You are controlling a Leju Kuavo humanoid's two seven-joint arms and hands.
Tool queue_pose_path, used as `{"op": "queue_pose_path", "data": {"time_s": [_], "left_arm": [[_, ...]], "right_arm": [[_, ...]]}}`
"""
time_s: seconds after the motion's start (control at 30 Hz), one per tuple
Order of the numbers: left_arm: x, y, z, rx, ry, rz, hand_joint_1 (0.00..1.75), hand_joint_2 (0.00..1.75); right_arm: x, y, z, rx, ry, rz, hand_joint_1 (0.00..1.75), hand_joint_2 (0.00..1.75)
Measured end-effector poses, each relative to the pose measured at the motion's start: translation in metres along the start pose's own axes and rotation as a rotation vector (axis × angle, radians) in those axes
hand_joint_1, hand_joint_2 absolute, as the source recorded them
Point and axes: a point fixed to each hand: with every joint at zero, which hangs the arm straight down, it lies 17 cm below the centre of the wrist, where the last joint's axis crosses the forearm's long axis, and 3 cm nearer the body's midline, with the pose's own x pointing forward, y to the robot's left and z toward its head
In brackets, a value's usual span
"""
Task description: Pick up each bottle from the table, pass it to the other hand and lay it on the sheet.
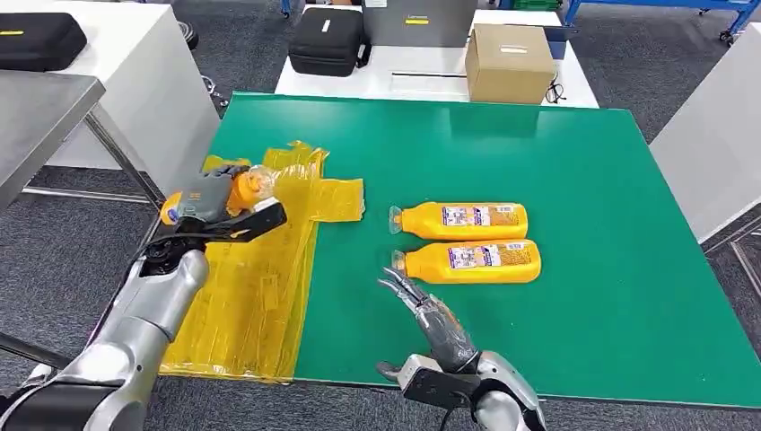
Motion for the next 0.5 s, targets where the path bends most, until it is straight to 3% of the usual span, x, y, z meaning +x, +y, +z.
{"op": "queue_pose_path", "data": {"time_s": [0.27, 0.5], "left_arm": [[0.028, 0.008, -0.004, 0.057, -0.097, 0.173, 0.00, 1.75], [0.060, 0.025, 0.018, 0.088, -0.222, 0.465, 0.00, 1.75]], "right_arm": [[-0.010, 0.000, 0.002, -0.015, 0.052, 0.057, 0.00, 1.75], [-0.022, -0.010, -0.001, -0.062, 0.115, 0.183, 0.00, 1.75]]}}
